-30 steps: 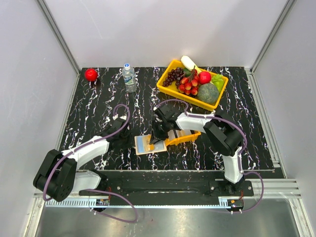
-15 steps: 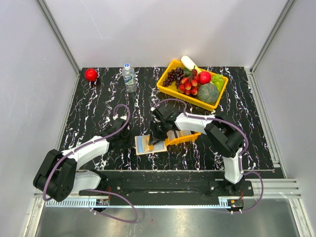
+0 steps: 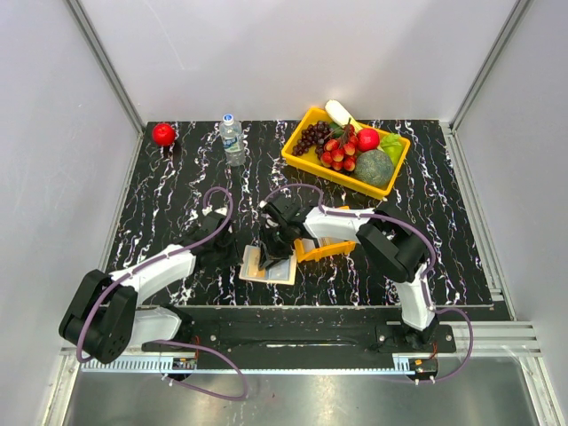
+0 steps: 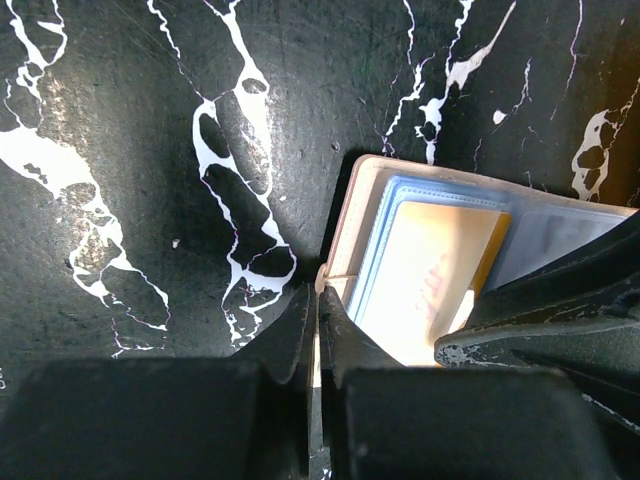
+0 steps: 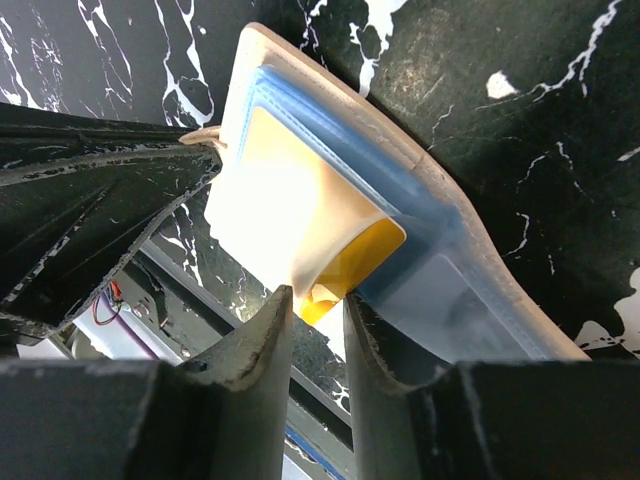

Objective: Put the credit cards into the card holder
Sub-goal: Insert the credit card into the card holder.

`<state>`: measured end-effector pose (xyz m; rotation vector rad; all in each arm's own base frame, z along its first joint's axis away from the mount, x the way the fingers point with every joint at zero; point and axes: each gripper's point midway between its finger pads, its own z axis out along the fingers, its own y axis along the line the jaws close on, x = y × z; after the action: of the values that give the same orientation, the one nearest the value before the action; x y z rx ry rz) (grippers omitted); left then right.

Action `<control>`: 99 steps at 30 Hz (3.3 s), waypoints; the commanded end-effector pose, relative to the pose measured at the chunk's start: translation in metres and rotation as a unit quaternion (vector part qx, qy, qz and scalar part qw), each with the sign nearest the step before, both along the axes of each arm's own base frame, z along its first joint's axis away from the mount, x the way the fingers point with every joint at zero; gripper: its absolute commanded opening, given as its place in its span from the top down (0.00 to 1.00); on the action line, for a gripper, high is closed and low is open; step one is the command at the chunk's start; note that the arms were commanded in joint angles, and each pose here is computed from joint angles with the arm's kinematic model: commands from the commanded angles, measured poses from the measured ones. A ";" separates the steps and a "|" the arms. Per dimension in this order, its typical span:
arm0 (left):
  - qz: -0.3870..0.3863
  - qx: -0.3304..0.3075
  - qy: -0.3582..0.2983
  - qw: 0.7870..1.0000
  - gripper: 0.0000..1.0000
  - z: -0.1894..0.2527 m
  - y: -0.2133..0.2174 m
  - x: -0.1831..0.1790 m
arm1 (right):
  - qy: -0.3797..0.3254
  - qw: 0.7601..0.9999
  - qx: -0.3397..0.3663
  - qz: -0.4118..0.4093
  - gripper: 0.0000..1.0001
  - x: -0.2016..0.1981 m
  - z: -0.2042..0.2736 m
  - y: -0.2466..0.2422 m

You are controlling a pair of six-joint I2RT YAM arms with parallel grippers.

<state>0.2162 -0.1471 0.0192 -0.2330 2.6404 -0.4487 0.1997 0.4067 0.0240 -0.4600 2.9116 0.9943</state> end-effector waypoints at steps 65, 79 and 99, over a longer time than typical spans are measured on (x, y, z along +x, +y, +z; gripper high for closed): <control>0.003 -0.014 -0.022 1.000 1.00 0.001 0.001 -0.004 | -0.105 0.994 0.014 -0.040 0.67 0.015 0.028 0.015; 0.001 -0.018 -0.020 1.000 1.00 -0.002 0.000 -0.004 | -0.036 0.995 0.035 -0.087 0.67 0.019 0.001 0.000; 0.002 -0.016 -0.016 1.000 1.00 -0.006 0.000 -0.005 | -0.091 0.986 0.127 -0.062 1.00 0.024 0.048 0.014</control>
<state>0.2094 -0.1459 0.0163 -0.2401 2.6151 -0.4816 0.2156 0.3993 0.0204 -0.2485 2.7761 1.0529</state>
